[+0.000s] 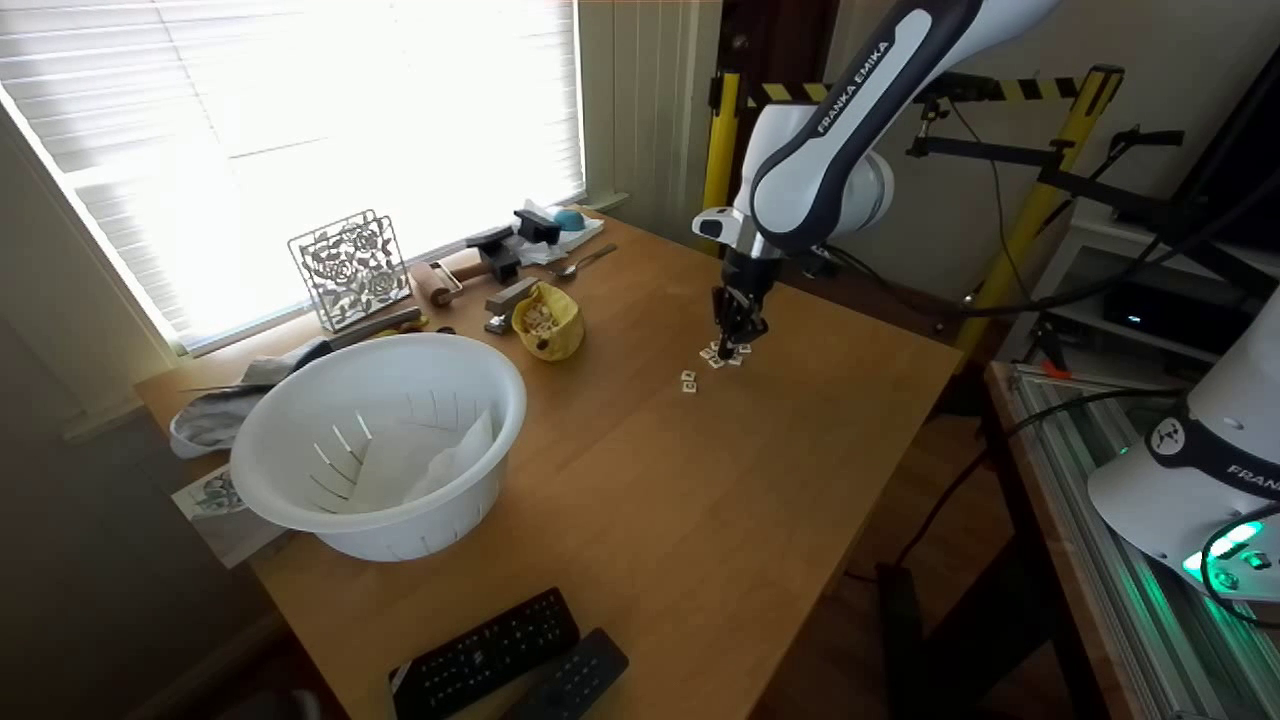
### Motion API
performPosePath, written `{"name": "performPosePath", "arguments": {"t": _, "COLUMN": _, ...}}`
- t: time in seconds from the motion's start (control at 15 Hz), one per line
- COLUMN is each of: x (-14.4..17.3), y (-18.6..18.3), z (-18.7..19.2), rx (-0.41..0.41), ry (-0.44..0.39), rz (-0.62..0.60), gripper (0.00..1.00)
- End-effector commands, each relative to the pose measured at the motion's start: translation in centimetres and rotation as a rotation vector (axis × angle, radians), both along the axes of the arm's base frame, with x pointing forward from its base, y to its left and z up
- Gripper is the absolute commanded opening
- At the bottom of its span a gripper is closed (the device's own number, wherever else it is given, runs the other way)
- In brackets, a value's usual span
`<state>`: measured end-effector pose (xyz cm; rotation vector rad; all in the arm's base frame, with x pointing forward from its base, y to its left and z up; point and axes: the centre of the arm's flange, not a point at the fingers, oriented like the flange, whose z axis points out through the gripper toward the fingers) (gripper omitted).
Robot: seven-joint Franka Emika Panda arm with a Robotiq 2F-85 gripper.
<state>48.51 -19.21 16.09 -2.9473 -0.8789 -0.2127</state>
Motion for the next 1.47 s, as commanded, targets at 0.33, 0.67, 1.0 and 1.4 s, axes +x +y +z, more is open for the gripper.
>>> {"name": "performPosePath", "arguments": {"t": 0.33, "x": 0.8, "y": -0.5, "z": -2.1, "rx": -0.004, "ry": -0.066, "rz": -0.039, "gripper": 0.00}}
{"name": "performPosePath", "arguments": {"t": 0.67, "x": 1.1, "y": -0.8, "z": -2.6, "rx": -0.005, "ry": -0.056, "rz": -0.073, "gripper": 0.00}}
{"name": "performPosePath", "arguments": {"t": 1.0, "x": 1.1, "y": -0.3, "z": -2.9, "rx": 0.008, "ry": -0.024, "rz": -0.187, "gripper": 0.00}}
{"name": "performPosePath", "arguments": {"t": 1.4, "x": 1.7, "y": 0.4, "z": -3.1, "rx": 0.018, "ry": -0.028, "rz": -0.359, "gripper": 0.00}}
